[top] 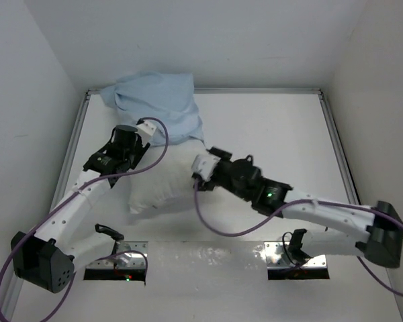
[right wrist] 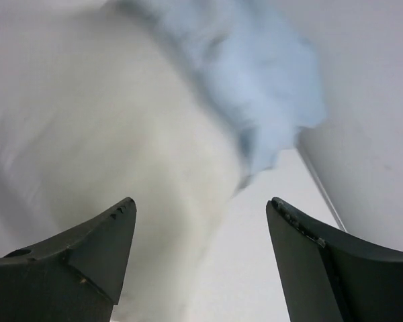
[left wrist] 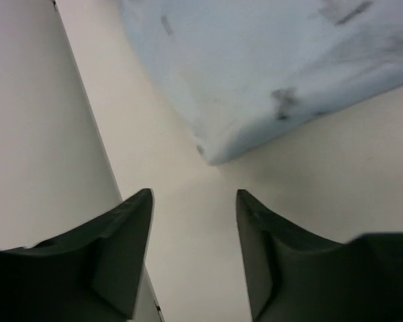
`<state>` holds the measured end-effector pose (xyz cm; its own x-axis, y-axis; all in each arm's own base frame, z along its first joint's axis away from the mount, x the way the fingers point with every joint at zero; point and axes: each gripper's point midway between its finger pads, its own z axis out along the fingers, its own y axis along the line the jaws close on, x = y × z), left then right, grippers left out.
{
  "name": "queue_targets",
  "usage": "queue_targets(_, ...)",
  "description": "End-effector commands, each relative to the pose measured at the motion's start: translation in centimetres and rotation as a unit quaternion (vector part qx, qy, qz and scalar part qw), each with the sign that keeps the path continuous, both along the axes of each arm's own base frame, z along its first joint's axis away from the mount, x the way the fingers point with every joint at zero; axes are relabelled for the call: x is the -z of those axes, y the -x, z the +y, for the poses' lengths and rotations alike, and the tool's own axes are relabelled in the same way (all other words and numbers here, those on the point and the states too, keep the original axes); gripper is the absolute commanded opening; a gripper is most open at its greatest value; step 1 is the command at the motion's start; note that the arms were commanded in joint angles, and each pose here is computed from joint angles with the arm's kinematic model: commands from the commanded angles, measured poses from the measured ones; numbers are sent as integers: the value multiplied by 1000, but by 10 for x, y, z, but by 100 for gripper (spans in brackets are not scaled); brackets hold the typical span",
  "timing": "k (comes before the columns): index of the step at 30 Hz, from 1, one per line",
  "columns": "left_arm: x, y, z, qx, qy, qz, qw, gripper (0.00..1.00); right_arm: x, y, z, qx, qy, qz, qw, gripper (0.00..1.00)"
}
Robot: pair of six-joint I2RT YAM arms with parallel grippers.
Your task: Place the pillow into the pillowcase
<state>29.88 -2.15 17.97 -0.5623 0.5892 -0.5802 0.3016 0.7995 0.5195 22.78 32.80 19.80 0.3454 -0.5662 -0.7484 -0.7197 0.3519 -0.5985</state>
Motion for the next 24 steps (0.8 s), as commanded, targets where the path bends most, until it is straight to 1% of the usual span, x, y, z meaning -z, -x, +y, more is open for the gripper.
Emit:
queue_targets(1, -24, 5, 15, -37, 24, -16, 999, 48, -65, 4, -13, 13, -147, 62, 987, 77)
queue_targets(3, -27, 5, 12, -30, 43, -12, 999, 45, -72, -7, -28, 56, -155, 62, 984, 76)
queue_targets(5, -18, 4, 21, -42, 43, -6, 998, 45, -61, -28, -41, 95, -145, 86, 981, 75)
queue_targets(6, -14, 3, 24, -45, 42, -5, 998, 46, -56, -35, -43, 104, -157, 109, 976, 76)
queue_targets(7, -11, 0, 28, -50, 47, -5, 998, 47, -55, -51, -54, 127, -174, 121, 969, 77)
queue_targets(8, -4, 1, 30, -51, 47, 2, 998, 53, -45, -56, -50, 121, -175, 144, 966, 77)
queue_targets(9, -1, -3, 30, -47, 52, -1, 998, 55, -43, -65, -51, 131, -186, 146, 963, 78)
queue_targets(11, 18, -2, 28, -29, 50, 14, 998, 58, -32, -89, -62, 159, -192, 148, 957, 79)
queue_targets(12, 23, -9, 27, -26, 51, 7, 998, 58, -19, -104, -60, 167, -193, 158, 954, 78)
queue_targets(13, 36, -8, 25, -17, 51, 17, 998, 59, -11, -121, -72, 189, -204, 171, 945, 76)
queue_targets(14, 45, -13, 23, -10, 51, 15, 999, 61, -1, -136, -71, 192, -217, 190, 938, 74)
queue_targets(15, 42, -19, 22, -10, 53, 3, 999, 62, 3, -140, -65, 185, -219, 194, 938, 73)
queue_targets(16, 52, -19, 23, -11, 48, 7, 999, 62, 9, -146, -66, 183, -218, 195, 939, 71)
queue_targets(18, 57, -29, 24, -12, 42, -5, 999, 62, 7, -152, -52, 150, -218, 187, 946, 71)
queue_targets(19, 63, -30, 28, -18, 32, -3, 999, 62, 21, -154, -45, 145, -210, 201, 946, 71)
queue_targets(21, 67, -38, 28, -17, 31, -17, 999, 61, 21, -158, -34, 119, -218, 199, 948, 73)
queue_targets(22, 73, -38, 29, -19, 30, -15, 999, 61, 32, -156, -27, 101, -215, 209, 948, 73)
queue_targets(24, 75, -45, 29, -23, 36, -27, 999, 59, 36, -152, -18, 73, -219, 210, 950, 74)
